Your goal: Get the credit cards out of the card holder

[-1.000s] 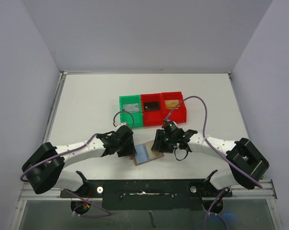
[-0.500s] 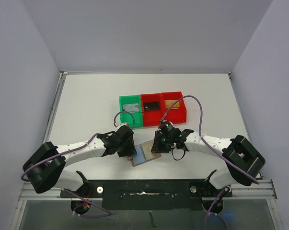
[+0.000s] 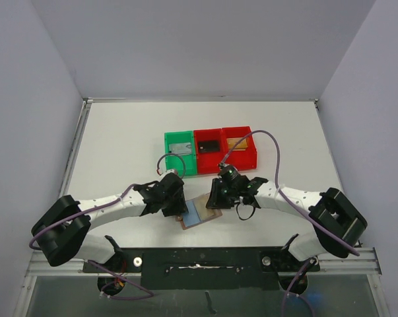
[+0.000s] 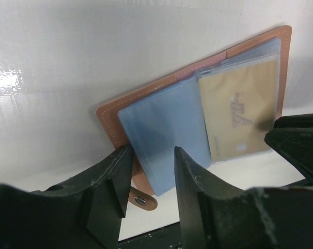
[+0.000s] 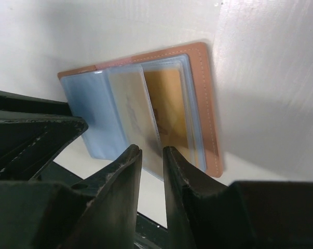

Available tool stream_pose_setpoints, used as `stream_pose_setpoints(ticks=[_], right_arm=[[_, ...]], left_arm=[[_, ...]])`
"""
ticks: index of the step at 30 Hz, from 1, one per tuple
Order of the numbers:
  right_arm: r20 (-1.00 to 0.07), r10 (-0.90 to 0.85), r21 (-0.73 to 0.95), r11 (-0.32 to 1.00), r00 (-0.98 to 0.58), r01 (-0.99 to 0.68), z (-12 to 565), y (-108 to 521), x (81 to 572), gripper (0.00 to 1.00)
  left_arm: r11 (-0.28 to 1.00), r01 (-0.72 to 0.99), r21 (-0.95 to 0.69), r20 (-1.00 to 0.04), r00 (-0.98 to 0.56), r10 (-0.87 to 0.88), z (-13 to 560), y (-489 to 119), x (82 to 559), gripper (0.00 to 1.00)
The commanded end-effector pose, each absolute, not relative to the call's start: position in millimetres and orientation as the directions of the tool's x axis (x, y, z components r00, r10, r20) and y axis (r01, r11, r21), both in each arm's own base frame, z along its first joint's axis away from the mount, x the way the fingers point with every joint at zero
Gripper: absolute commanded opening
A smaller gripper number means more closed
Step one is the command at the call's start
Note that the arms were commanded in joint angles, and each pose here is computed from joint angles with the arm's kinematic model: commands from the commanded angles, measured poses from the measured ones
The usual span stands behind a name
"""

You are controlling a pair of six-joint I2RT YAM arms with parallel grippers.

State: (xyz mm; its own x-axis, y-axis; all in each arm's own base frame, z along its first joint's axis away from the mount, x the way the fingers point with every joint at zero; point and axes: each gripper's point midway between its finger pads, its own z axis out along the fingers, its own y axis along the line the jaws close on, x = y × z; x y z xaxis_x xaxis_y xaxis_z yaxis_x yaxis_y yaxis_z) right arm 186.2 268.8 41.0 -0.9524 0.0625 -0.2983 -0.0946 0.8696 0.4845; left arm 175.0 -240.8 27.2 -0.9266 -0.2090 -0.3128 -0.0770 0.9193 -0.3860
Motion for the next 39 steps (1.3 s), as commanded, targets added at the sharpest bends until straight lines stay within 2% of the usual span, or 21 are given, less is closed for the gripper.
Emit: stream_pose_setpoints(ticks=[1,12,24,28,33,39], right_arm=[[-0.360,0.102,0.599,0.787,-0.927,-0.146,79,293,197,0.26],[-0.331,0.113,0.703,0.691,-0.937,-0.165,90,309,192,0.32],[-0.299,0.010,0.748,0.623,-0.954,-0.228,90,343,188,0.35],[-0.294,-0.056,0.751,0.604,-0.954,-0.267,88,361,180,0.39],[-0.332,-0.095,0.725,0.611,-0.938,-0.319,92,372,175,0.51],[-0.423,-0.005,0.629,0.718,-0.906,-0.298,103,345,195,0.51]], left_arm=[[0.896,-0.057,-0.440,-0.333,-0.916,-0.223,38,-252,183,0.36],[0.891,-0.091,-0.445,-0.364,-0.890,-0.273,50,-245,188,0.37],[0.868,-0.233,-0.439,-0.404,-0.811,-0.423,59,-201,180,0.45],[0.841,-0.283,-0.460,-0.400,-0.780,-0.481,63,-185,173,0.51],[0.782,-0.294,-0.549,-0.374,-0.751,-0.544,74,-180,166,0.59],[0.709,-0.202,-0.676,-0.331,-0.776,-0.537,107,-201,160,0.61]])
